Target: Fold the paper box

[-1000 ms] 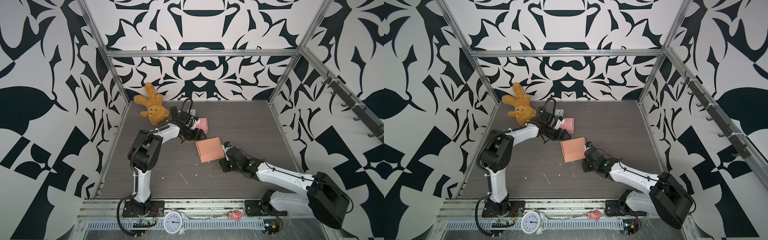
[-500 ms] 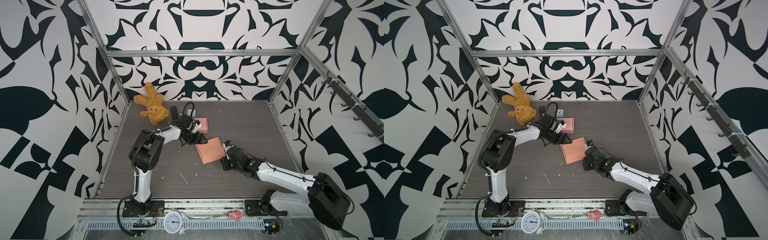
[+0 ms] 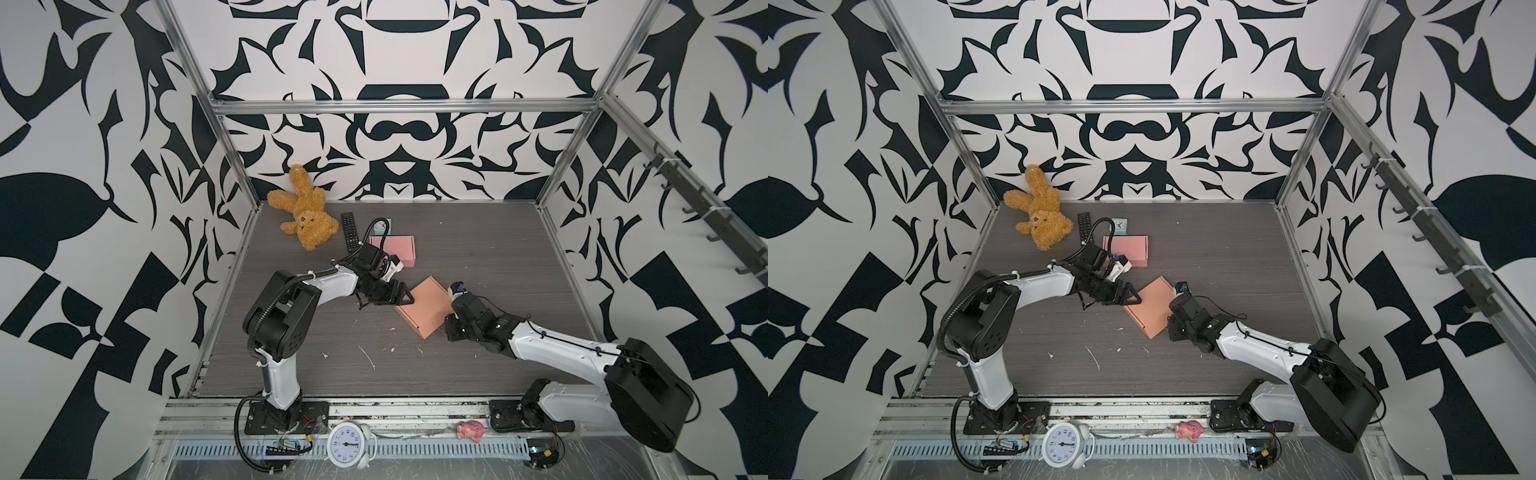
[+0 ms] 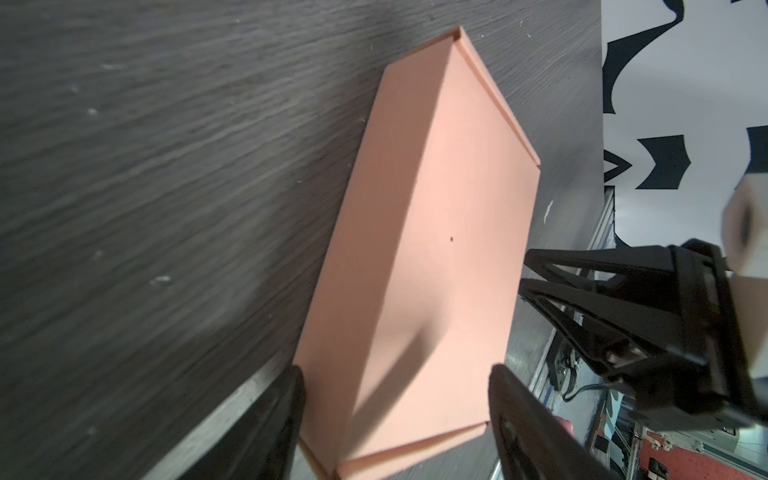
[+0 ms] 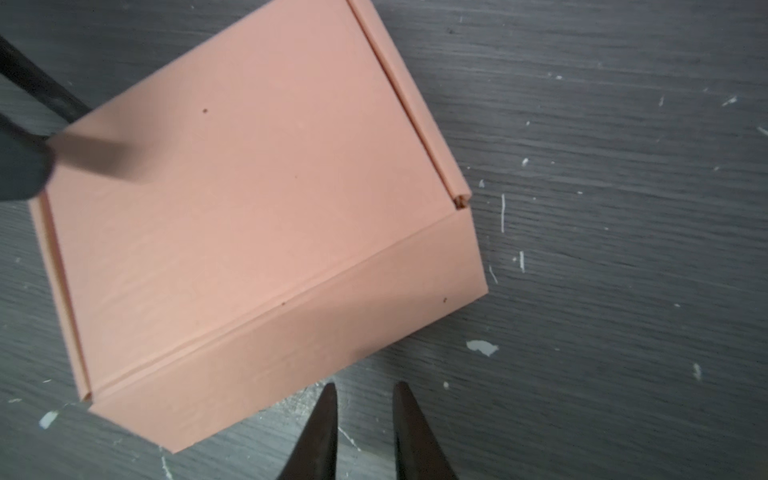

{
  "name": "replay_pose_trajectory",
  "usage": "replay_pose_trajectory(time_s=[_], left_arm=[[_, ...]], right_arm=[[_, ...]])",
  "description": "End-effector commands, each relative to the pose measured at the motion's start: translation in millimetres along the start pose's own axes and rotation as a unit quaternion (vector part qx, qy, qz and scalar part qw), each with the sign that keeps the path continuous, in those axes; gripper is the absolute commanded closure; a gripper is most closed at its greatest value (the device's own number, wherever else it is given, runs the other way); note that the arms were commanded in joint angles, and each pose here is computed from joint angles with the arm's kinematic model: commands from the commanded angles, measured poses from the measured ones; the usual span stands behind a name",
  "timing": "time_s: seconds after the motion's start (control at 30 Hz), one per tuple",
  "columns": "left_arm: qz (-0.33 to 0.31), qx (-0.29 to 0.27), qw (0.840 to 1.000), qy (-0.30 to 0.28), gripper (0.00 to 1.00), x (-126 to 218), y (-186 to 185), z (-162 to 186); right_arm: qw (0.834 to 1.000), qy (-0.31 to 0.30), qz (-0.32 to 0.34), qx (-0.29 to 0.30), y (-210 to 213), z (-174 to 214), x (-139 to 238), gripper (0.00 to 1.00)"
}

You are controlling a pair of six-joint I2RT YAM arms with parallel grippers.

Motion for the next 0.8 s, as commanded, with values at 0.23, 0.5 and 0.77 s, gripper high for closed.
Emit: replay_pose_trajectory(time_s=[0.23, 0.5, 0.77], left_arm=[[0.003, -0.009, 1.000, 0.002, 0.30, -5.6, -15.8, 8.7], [0.005, -0.011, 1.000, 0.008, 0.31, -9.2, -21.2, 15.3], [0.007, -0.004, 1.000, 0.016, 0.32, -12.8, -21.1, 20.3]], right_arm=[[1.000, -0.002, 0.007, -0.003, -0.4, -2.2, -5.7, 0.76], [1.000, 0.000, 0.001, -0.005, 2.8, -0.6, -15.0, 0.76], [1.000, -0.002, -0.021, -0.006, 16.2, -9.0, -24.6, 0.77]])
Point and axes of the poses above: each gripper's point midway between its finger pads, its own x axis back along the fingers, its own y axis along the line the jaws close on, z = x × y, the point moved 2 cm from there along x, back along the fingers, and after that the axes turned 9 degrees about x, right-handed, at the moved point
